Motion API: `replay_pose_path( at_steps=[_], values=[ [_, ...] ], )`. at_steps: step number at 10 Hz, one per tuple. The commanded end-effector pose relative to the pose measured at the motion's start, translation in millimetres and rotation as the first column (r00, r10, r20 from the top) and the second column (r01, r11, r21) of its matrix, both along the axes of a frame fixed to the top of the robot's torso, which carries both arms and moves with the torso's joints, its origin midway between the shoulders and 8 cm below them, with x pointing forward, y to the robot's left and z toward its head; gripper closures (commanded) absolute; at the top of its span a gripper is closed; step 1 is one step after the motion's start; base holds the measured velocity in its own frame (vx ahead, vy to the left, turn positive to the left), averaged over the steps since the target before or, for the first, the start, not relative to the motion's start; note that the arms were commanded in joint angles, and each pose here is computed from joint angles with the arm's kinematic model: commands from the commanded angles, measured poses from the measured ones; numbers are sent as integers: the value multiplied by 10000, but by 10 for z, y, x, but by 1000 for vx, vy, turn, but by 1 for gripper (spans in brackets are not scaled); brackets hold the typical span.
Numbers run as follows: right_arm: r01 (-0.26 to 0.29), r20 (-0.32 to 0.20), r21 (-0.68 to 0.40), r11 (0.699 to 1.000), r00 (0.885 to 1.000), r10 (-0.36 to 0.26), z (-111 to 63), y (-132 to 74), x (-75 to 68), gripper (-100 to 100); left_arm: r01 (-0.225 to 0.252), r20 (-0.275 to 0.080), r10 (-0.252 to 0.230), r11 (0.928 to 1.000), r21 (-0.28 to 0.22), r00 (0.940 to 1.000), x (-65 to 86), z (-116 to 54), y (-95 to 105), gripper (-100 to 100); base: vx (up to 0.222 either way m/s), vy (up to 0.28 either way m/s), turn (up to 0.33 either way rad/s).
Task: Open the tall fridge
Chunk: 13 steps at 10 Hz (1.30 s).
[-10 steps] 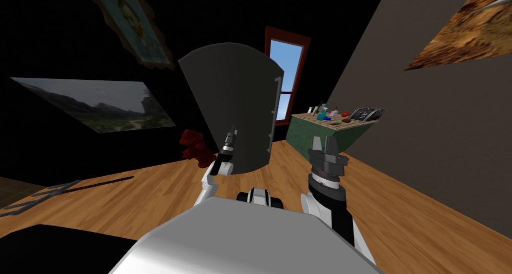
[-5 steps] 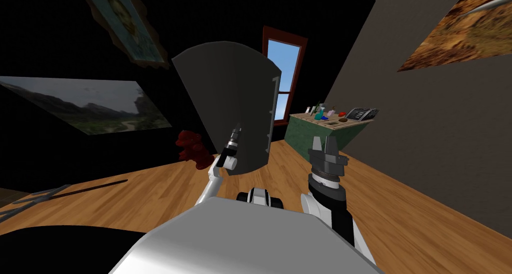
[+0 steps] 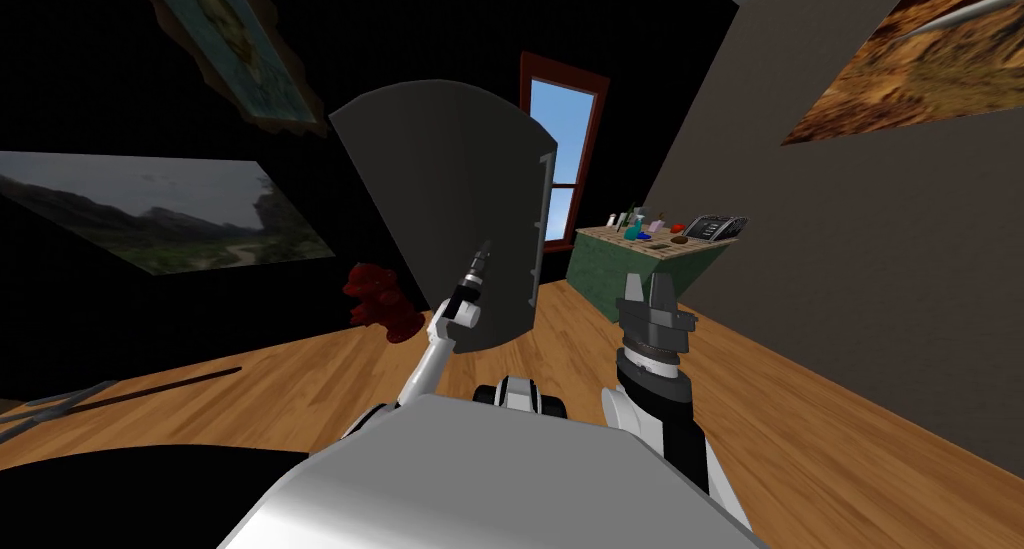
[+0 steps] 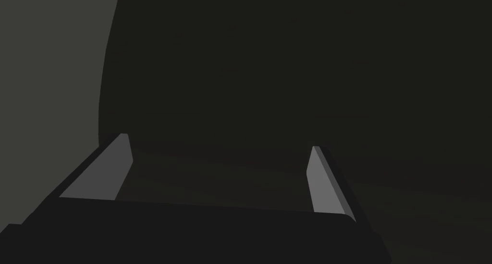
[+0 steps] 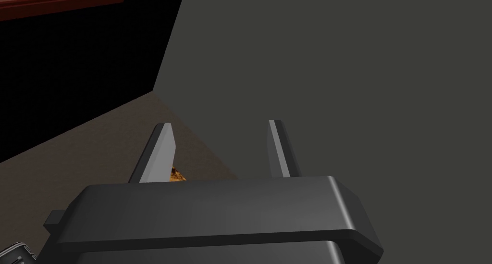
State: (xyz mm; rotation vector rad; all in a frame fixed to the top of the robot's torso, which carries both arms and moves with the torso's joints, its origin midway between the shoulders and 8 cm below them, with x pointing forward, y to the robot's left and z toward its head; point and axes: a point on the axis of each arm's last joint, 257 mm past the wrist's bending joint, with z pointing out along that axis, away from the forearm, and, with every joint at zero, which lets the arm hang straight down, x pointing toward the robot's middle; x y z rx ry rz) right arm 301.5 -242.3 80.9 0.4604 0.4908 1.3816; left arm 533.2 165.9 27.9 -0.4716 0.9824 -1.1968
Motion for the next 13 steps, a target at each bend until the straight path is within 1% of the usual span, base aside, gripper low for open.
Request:
replay_pose_path(
  at_steps=[1,2,3,4,5,6,7,8,9,10,11,12,13],
  values=[
    [0,0,0,10000,10000,0,0,0,0,0,60,-207,-56,9998,213,9998,159,25,-106,-100,11,-14,-24],
    [0,0,0,10000,10000,0,0,0,0,0,98,-451,-80,9991,404,9990,287,21,-188,-100,13,-17,-42],
    [0,0,0,10000,10000,0,0,0,0,0,103,-750,-58,9982,589,9972,398,-45,-242,-100,25,-31,-67],
    [0,0,0,10000,10000,0,0,0,0,0,153,-654,-113,9980,607,9978,415,43,-282,-100,19,-21,-23],
    [0,0,0,10000,10000,0,0,0,0,0,175,-989,-93,9965,817,9951,540,-5,-351,-100,19,-18,-40],
    [0,0,0,10000,10000,0,0,0,0,0,201,-896,-127,9964,819,9959,541,50,-371,-100,14,-13,-20],
    [0,0,0,10000,10000,0,0,0,0,0,236,-1203,-110,9943,1039,9927,665,21,-449,-100,15,-16,-38],
    [0,0,0,10000,10000,0,0,0,0,0,257,-1493,-69,9919,1241,9888,758,-21,-508,-100,22,-26,-65],
    [0,0,0,10000,10000,0,0,0,0,0,299,-1411,-118,9914,1271,9899,787,55,-550,-100,14,-18,-25],
    [0,0,0,10000,10000,0,0,0,0,0,315,-1796,-41,9882,1500,9837,892,-25,-602,-100,14,-19,-35],
    [0,0,0,10000,10000,0,0,0,0,0,348,-1678,-90,9879,1514,9858,905,57,-638,-100,13,-16,-22],
    [0,0,0,10000,10000,0,0,0,0,0,370,-2046,-3,9838,1754,9788,1008,-14,-690,-100,17,-17,-44],
    [0,0,0,10000,10000,0,0,0,0,0,394,-1945,-44,9835,1767,9809,1018,57,-721,-100,15,-12,-27]
  ],
)
